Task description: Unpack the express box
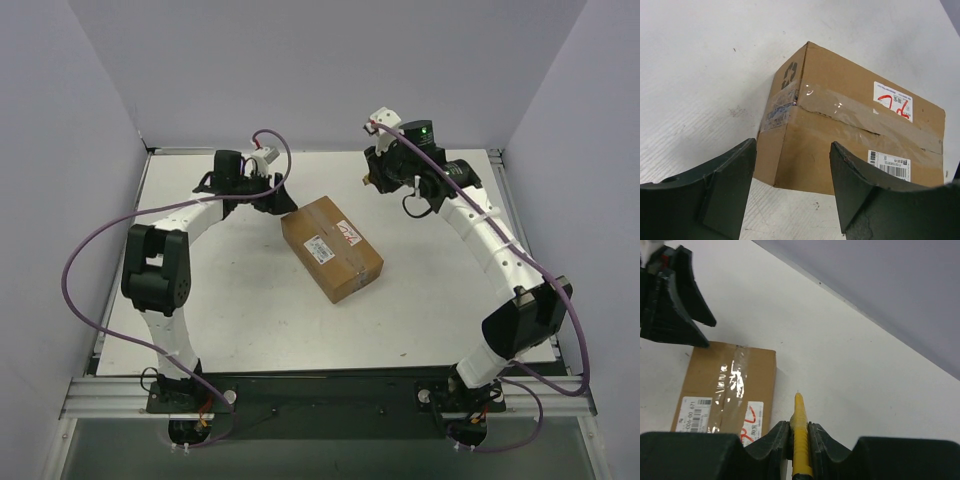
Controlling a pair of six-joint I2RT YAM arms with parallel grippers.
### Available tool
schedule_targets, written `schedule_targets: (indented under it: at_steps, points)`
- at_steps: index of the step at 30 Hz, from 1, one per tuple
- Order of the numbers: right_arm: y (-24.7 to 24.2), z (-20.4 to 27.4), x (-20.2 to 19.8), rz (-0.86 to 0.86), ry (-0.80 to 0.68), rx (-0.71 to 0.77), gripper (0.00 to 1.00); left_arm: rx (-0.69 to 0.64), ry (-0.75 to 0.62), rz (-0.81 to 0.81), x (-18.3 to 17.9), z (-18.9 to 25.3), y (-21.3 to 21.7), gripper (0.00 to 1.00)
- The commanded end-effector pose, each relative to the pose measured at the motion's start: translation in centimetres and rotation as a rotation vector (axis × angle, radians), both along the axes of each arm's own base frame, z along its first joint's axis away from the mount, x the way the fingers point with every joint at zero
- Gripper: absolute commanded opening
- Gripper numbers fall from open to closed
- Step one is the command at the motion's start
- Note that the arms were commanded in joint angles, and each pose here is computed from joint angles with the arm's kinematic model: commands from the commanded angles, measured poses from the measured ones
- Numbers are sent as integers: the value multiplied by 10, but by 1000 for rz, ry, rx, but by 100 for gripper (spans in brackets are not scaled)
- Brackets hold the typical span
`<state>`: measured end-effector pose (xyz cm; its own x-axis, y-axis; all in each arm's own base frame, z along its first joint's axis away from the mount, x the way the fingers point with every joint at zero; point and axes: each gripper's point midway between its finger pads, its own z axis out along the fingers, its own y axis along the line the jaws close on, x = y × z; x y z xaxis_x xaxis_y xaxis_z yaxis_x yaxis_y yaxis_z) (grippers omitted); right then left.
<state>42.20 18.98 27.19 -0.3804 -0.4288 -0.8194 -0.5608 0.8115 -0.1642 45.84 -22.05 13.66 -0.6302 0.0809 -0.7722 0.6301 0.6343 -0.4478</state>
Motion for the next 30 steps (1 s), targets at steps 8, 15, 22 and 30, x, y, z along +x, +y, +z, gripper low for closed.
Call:
schedule_targets:
  at_steps: [8,15,22,30]
  points:
    - [40,21,-44,247,38,82,0,-46,69,-7,-24,-13,0,65]
    - [48,18,-43,254,55,93,0,-16,121,4,-65,-23,5,61]
    - [57,16,-59,365,62,87,0,-56,105,23,-88,4,18,66]
    - [75,5,-67,445,102,118,0,-115,53,70,-64,34,11,67]
